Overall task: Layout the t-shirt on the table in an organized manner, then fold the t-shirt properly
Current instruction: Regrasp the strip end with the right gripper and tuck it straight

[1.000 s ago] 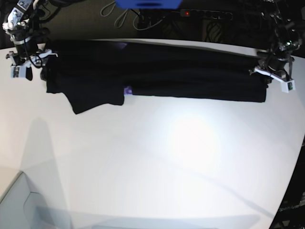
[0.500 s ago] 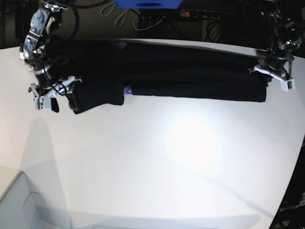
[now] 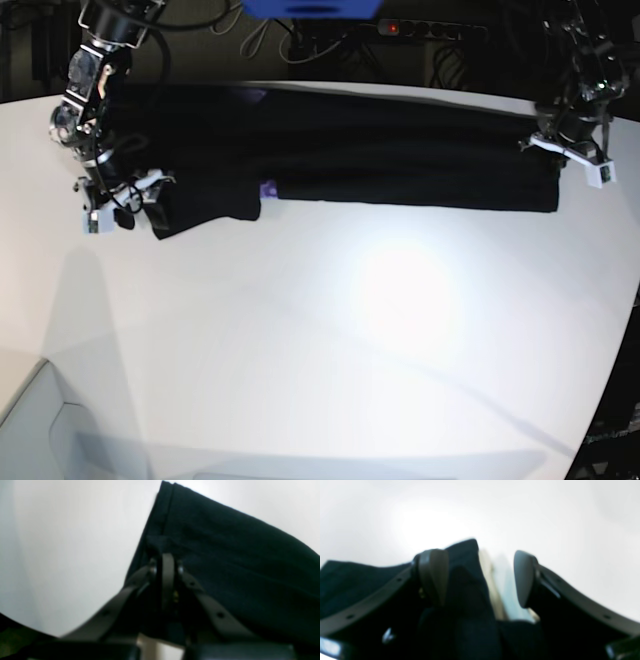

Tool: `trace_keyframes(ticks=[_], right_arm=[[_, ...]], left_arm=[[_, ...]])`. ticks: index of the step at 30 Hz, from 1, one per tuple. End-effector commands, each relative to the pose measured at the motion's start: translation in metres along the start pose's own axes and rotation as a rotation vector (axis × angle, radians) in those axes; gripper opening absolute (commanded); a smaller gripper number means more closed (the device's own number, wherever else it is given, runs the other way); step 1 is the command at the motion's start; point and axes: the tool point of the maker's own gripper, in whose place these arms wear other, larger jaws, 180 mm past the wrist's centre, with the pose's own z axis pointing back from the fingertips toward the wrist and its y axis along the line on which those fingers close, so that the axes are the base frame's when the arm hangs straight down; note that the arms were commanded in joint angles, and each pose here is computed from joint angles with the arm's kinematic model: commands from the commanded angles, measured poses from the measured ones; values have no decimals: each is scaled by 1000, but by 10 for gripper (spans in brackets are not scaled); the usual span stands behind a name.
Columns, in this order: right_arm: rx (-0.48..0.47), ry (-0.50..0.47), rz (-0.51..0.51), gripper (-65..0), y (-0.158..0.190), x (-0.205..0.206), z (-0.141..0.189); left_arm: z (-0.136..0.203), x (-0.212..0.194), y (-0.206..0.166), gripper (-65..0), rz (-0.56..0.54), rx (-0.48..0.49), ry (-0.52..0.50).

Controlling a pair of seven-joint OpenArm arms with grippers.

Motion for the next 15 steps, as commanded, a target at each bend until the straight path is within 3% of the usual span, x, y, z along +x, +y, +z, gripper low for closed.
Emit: trace_keyframes(ticks=[1, 5, 9, 15], right_arm=[[7, -60, 6, -247, -1, 19, 0], [60, -33, 33, -391, 17, 13, -7], [91, -21, 49, -650, 29, 10, -9], [74, -106, 119, -650, 33, 42, 8]], left_arm=[[2, 15, 1, -649, -11, -2, -44], [2, 15, 1, -649, -11, -2, -44], [2, 16, 1, -649, -10, -2, -45], [2, 14, 1, -649, -8, -1, -41]])
